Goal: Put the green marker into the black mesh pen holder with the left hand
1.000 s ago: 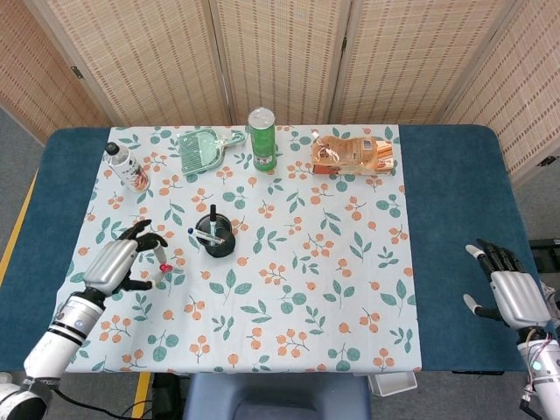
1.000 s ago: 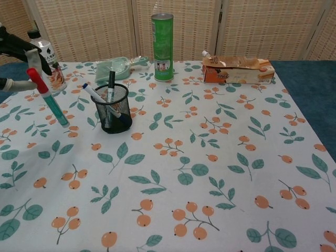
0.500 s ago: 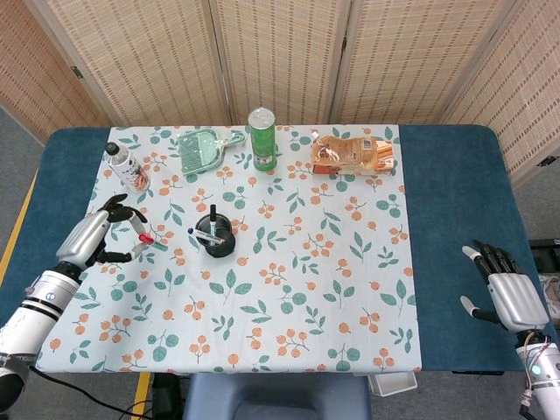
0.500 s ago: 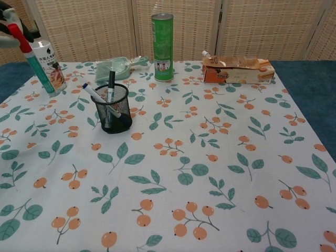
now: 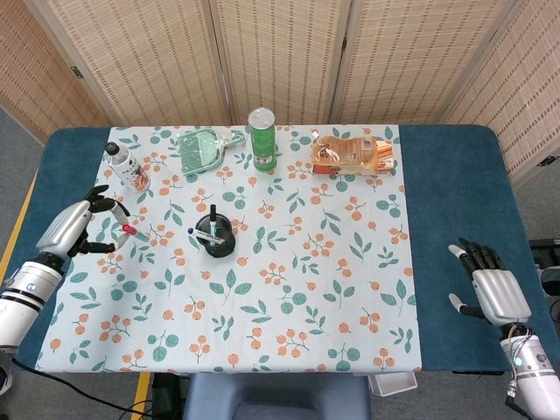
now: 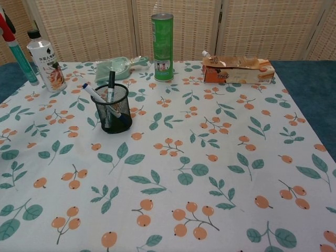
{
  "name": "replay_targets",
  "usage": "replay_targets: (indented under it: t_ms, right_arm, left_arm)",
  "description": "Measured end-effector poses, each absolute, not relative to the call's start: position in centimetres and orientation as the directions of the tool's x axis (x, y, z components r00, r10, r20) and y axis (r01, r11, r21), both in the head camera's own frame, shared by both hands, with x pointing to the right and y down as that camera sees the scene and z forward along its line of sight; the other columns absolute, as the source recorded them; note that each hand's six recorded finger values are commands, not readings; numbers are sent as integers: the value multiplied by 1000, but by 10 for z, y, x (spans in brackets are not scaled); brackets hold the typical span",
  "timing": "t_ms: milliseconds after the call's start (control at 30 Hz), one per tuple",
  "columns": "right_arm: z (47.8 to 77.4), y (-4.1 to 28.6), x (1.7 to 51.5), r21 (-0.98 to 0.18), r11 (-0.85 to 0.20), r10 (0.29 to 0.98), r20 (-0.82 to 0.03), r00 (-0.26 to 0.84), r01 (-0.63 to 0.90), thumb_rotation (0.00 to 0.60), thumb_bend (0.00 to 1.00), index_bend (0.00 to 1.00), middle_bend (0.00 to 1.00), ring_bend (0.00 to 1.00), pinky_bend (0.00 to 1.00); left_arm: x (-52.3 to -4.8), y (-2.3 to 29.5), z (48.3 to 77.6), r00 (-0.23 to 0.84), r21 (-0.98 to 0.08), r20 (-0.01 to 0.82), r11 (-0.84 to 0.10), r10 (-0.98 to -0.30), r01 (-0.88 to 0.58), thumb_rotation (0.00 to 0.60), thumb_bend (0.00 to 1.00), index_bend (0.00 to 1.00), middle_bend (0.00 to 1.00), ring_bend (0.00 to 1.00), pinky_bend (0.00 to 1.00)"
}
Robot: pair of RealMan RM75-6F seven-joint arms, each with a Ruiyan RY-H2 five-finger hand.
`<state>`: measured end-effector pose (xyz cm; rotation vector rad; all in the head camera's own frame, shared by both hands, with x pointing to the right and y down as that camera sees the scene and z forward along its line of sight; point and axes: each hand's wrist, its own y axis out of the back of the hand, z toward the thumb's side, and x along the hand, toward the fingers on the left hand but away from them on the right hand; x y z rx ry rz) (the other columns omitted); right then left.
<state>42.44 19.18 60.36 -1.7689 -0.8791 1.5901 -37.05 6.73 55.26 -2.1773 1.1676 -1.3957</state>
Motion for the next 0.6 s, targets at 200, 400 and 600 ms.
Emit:
replay_targets:
  t_ms: [200, 400, 600]
  right_arm:
    - [601, 196, 429, -794, -601, 799, -599, 55, 87, 600, 299, 74, 0, 0, 0]
    - [596, 199, 436, -801, -591, 806, -590, 40, 94, 600, 298, 74, 0, 0, 0]
    - [597, 197, 435, -796, -597, 802, -595, 49, 100, 600, 298, 74, 0, 0, 0]
  left_arm:
    - [-358, 61, 536, 227, -714, 597, -639, -769, -286, 600, 468, 633, 412, 35, 150]
    - [-333, 52, 519, 261, -741, 578, -631, -774, -230, 600, 468, 633, 412, 35, 150]
    - [-303, 44, 524, 307, -723, 587, -656, -749, -217, 600, 468, 633, 412, 35, 150]
